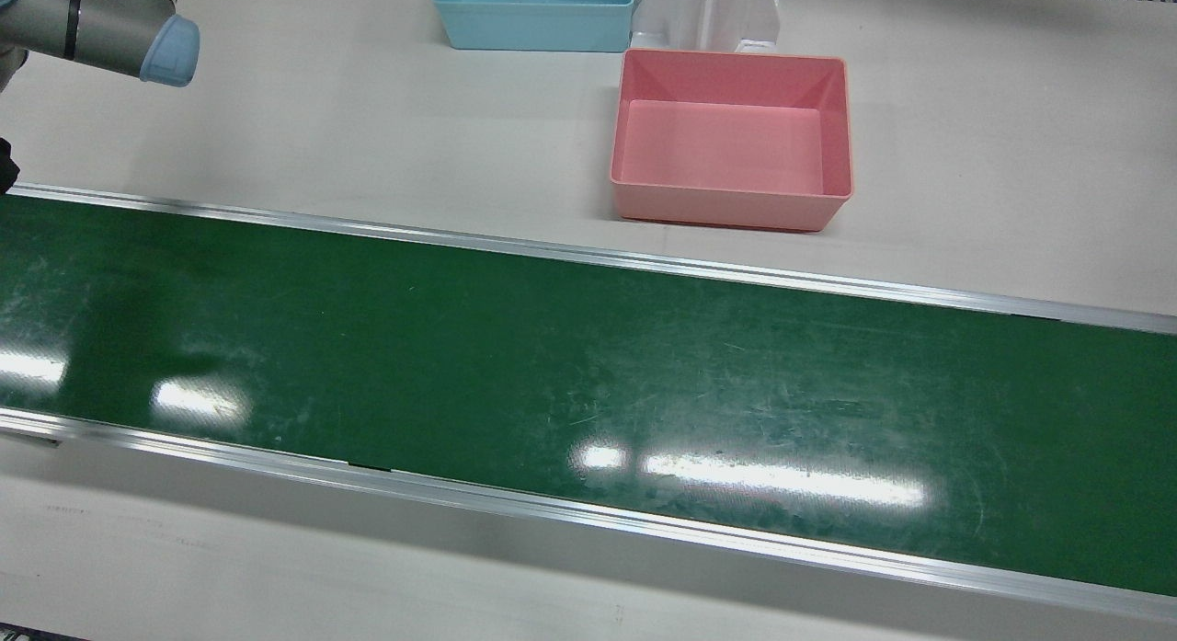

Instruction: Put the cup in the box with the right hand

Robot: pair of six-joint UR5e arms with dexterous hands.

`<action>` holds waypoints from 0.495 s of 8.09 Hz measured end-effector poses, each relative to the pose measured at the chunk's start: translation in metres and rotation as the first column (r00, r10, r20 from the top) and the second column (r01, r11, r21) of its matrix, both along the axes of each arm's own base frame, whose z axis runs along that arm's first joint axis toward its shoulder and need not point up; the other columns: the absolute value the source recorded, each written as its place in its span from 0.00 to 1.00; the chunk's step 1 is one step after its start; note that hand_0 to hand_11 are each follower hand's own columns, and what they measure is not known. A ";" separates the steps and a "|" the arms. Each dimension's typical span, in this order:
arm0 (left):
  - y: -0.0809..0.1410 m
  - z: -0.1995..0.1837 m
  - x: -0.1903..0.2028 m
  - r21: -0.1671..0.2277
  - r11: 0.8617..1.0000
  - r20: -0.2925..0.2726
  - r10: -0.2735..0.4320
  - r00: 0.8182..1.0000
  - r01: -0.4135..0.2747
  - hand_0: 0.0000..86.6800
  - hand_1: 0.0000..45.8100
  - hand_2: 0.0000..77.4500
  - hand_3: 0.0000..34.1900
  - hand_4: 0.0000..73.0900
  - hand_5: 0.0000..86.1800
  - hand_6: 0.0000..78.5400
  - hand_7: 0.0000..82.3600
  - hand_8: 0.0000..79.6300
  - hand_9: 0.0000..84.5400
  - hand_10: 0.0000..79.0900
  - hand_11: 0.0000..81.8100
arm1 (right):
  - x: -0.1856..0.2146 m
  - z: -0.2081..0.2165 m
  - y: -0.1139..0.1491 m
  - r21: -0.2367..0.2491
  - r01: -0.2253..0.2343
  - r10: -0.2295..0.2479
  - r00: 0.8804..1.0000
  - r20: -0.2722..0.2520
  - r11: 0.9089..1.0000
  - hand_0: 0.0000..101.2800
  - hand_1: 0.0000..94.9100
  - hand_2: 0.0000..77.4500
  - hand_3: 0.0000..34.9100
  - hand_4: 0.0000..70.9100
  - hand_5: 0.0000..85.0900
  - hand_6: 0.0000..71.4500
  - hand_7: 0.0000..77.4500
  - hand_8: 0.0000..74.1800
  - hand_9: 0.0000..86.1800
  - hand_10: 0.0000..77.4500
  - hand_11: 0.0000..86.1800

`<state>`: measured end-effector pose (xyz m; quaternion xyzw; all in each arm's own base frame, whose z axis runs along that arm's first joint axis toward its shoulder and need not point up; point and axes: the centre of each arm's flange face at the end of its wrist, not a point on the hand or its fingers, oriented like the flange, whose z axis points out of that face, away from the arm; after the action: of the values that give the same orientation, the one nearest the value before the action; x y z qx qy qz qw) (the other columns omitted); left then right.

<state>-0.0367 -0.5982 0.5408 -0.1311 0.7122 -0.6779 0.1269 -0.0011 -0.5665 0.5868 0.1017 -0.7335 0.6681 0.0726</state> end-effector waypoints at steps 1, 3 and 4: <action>0.000 0.000 0.000 -0.001 1.000 0.000 0.000 1.000 0.000 0.00 0.01 0.01 0.00 0.00 0.00 0.00 0.00 0.00 0.00 0.00 0.00 | 0.000 -0.003 0.000 0.006 0.000 0.000 1.000 0.004 1.000 0.71 0.16 0.01 0.30 0.32 0.08 0.09 0.28 0.05 0.11 0.00 0.02; 0.000 0.000 0.000 -0.001 1.000 0.000 0.000 1.000 0.000 0.00 0.01 0.01 0.00 0.00 0.00 0.00 0.00 0.00 0.00 0.00 0.00 | -0.002 -0.005 0.000 0.010 0.003 -0.003 1.000 0.007 1.000 0.74 0.16 0.01 0.30 0.34 0.08 0.10 0.30 0.05 0.11 0.00 0.03; 0.000 0.000 0.000 -0.001 1.000 0.000 0.000 1.000 0.000 0.00 0.01 0.01 0.00 0.00 0.00 0.00 0.00 0.00 0.00 0.00 0.00 | -0.005 -0.006 -0.001 0.011 0.008 -0.008 1.000 0.007 1.000 0.74 0.16 0.01 0.30 0.34 0.08 0.10 0.30 0.05 0.11 0.01 0.03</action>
<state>-0.0367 -0.5981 0.5412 -0.1312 0.7119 -0.6782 0.1269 -0.0059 -0.5672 0.5813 0.0967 -0.7377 0.6643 0.0720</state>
